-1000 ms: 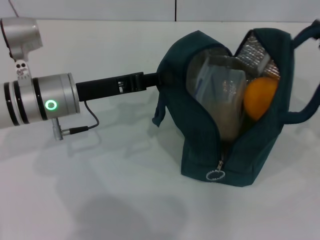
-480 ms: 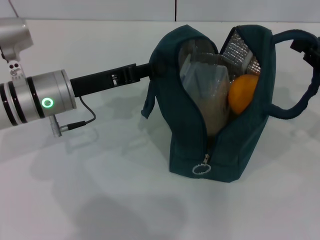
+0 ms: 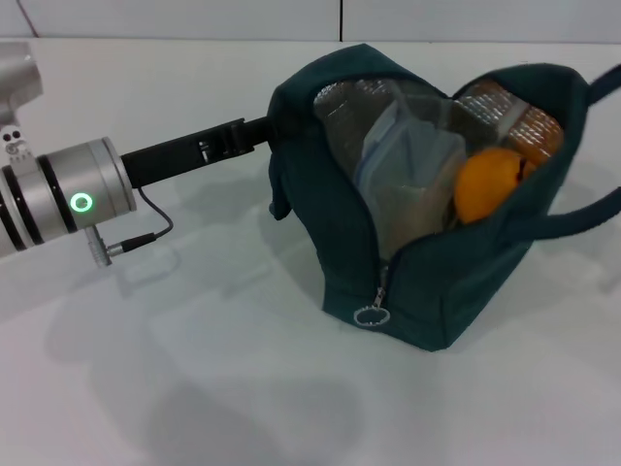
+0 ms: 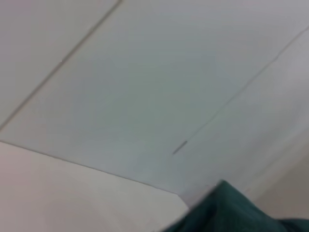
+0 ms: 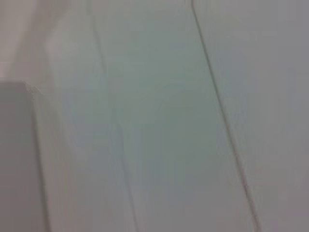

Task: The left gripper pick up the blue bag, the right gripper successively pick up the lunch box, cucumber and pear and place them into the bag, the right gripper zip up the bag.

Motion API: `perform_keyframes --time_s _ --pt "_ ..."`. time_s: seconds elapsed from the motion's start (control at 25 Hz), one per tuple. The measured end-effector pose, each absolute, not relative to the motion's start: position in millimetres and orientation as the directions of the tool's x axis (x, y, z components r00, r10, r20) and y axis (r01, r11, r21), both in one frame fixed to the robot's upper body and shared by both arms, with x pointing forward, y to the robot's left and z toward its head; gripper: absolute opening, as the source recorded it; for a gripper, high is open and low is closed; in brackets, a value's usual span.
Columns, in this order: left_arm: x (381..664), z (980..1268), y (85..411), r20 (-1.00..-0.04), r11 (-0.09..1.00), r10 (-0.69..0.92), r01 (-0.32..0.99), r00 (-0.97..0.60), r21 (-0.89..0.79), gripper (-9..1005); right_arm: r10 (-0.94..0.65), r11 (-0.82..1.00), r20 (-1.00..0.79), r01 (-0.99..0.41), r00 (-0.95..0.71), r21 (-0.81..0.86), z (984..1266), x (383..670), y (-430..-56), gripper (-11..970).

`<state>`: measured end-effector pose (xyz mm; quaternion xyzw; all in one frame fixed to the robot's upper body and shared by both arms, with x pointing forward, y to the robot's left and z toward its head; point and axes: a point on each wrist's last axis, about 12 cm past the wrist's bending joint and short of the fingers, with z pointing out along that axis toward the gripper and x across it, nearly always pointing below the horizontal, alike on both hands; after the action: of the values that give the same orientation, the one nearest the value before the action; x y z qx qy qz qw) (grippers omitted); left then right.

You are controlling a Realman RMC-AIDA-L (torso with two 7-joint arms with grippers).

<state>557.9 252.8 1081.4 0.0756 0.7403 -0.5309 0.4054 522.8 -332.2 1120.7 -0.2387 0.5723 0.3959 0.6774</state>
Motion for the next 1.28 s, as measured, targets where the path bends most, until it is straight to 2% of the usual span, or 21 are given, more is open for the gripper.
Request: perform_keyframes --time_s 0.2,0.4,0.56,0.68,0.96,1.16,1.28 --pt "559.5 1079.5 254.9 -0.685 0.448 -0.326 0.532 -0.651 -0.719 56 0.316 0.497 -0.947 -0.86 0.058 0.113 1126.3 508.0 -331.0 587" --pt "560.1 1079.9 254.4 -0.687 0.449 -0.325 0.533 -0.65 -0.717 57 0.294 0.569 -0.956 -0.802 -0.007 0.181 1120.8 524.0 -335.0 778" --pt "558.6 1078.4 254.6 -0.68 0.444 -0.332 0.528 -0.654 -0.724 57 0.276 0.64 -0.954 -0.718 -0.115 0.272 1109.2 541.2 -334.5 822" --pt "557.9 1078.5 254.8 -0.676 0.437 -0.34 0.527 -0.654 -0.729 57 0.249 0.62 -0.951 -0.725 -0.182 0.3 1106.4 548.5 -326.8 832" --pt "557.8 1079.0 255.8 -0.674 0.434 -0.351 0.525 -0.65 -0.732 57 0.26 0.502 -0.953 -0.821 -0.157 0.273 1119.1 545.9 -309.6 830" --pt "557.7 1079.1 255.4 -0.675 0.433 -0.352 0.526 -0.649 -0.732 57 0.222 0.447 -0.949 -0.842 -0.222 0.302 1121.1 552.9 -300.1 829" --pt "557.7 1079.2 255.2 -0.675 0.432 -0.352 0.527 -0.649 -0.732 57 0.242 0.457 -0.955 -0.848 -0.172 0.269 1120.0 546.7 -300.7 828"
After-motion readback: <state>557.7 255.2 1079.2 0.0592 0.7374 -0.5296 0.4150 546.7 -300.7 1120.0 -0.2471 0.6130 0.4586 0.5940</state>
